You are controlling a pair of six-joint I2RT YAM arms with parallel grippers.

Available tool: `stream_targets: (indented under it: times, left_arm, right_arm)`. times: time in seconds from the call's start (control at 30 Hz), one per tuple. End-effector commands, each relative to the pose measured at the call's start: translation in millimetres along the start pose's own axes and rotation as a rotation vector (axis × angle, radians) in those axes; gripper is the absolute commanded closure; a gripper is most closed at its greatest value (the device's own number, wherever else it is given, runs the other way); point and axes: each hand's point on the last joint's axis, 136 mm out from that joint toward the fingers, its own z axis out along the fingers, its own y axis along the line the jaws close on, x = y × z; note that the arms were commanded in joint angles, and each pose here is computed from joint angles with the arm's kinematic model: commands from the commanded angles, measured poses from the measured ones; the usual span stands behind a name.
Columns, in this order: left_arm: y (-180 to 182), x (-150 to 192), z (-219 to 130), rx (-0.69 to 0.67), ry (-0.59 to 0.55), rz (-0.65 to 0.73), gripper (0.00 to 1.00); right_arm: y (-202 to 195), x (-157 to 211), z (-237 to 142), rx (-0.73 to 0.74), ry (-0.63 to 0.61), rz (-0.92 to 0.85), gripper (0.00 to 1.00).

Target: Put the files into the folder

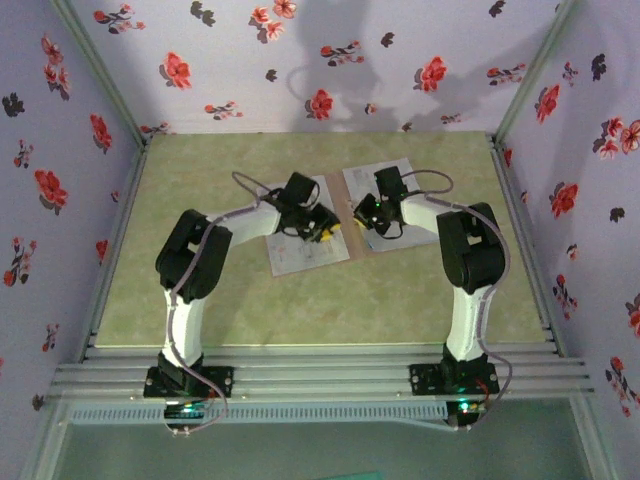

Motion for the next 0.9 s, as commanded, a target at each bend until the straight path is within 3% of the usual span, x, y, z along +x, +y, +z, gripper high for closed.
stream_targets:
  times: [0.0, 0.43, 0.87]
  left_arm:
    - [-1.0, -21.3, 16.1, -0.01, -0.012, -0.033, 0.71]
    - [-20.2, -49.9, 72.4, 0.05, 0.012, 0.023, 0.78]
    - [29.8, -23.0, 104.0, -0.103, 0.08, -0.002, 0.91]
  right_arm:
    - [-167.3, 59.5, 20.9, 0.571, 0.141, 0.116, 1.0]
    - [-155.5, 58.0, 25.0, 0.498, 0.162, 0.137, 1.0]
    - [-150.5, 56.0, 27.9, 0.436, 0.18, 0.171, 1.0]
